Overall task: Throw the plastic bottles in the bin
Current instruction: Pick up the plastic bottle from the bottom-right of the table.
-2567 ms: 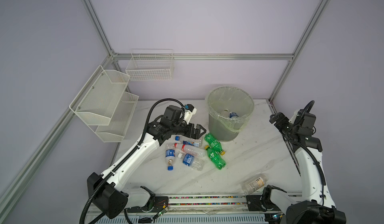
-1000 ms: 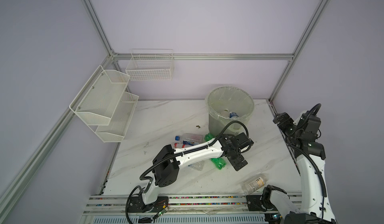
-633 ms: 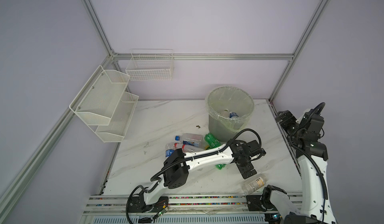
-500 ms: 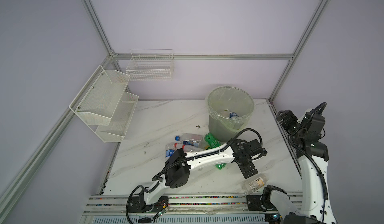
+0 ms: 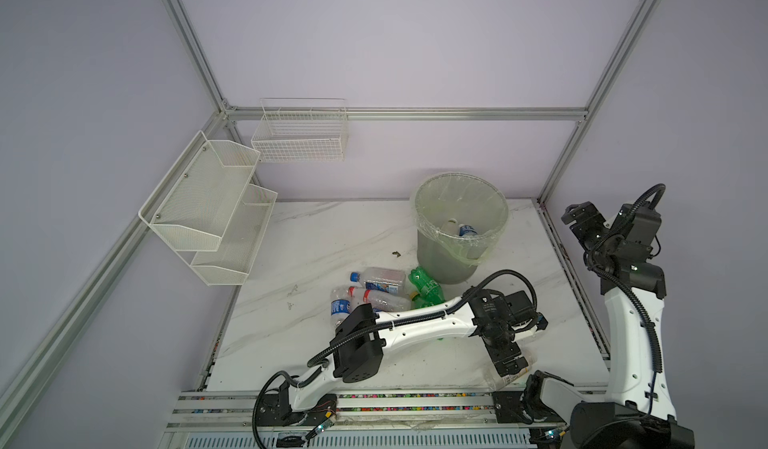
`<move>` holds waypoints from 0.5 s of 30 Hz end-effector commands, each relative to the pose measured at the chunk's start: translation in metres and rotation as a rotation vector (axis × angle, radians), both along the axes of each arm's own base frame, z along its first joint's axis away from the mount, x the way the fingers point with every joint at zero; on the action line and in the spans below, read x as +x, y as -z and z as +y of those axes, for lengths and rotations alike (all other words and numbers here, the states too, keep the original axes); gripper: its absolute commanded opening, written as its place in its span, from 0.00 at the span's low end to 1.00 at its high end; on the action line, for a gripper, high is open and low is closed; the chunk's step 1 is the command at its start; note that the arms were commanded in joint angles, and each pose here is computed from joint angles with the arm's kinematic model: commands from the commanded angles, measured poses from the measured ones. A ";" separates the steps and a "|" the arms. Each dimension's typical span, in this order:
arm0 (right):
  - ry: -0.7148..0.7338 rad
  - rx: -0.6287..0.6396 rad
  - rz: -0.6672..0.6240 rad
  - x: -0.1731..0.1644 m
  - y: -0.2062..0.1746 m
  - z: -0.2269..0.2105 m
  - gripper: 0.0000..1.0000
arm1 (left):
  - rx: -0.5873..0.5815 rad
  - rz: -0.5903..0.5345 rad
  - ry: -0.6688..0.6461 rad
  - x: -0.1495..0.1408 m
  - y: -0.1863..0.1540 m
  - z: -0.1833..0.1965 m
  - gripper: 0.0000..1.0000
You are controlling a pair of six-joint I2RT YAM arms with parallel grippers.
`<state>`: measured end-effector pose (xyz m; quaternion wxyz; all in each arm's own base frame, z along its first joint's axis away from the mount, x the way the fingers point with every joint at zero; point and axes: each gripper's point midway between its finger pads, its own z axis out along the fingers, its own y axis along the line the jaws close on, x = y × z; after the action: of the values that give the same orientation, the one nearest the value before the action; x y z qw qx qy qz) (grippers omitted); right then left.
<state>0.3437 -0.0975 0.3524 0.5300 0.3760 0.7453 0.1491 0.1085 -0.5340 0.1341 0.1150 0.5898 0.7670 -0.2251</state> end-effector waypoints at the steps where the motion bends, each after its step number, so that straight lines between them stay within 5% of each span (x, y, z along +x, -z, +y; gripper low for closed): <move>1: 0.002 -0.010 -0.027 -0.003 -0.016 0.000 0.97 | -0.055 0.044 -0.007 -0.006 -0.013 -0.019 1.00; 15: -0.036 -0.033 -0.101 -0.004 -0.056 0.010 0.97 | 0.008 -0.067 -0.025 0.018 0.041 -0.042 1.00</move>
<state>0.3443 -0.0933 0.3960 0.5614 0.3563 0.7292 0.1620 0.1202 -0.5556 0.0495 0.0893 0.5856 0.7868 -0.1730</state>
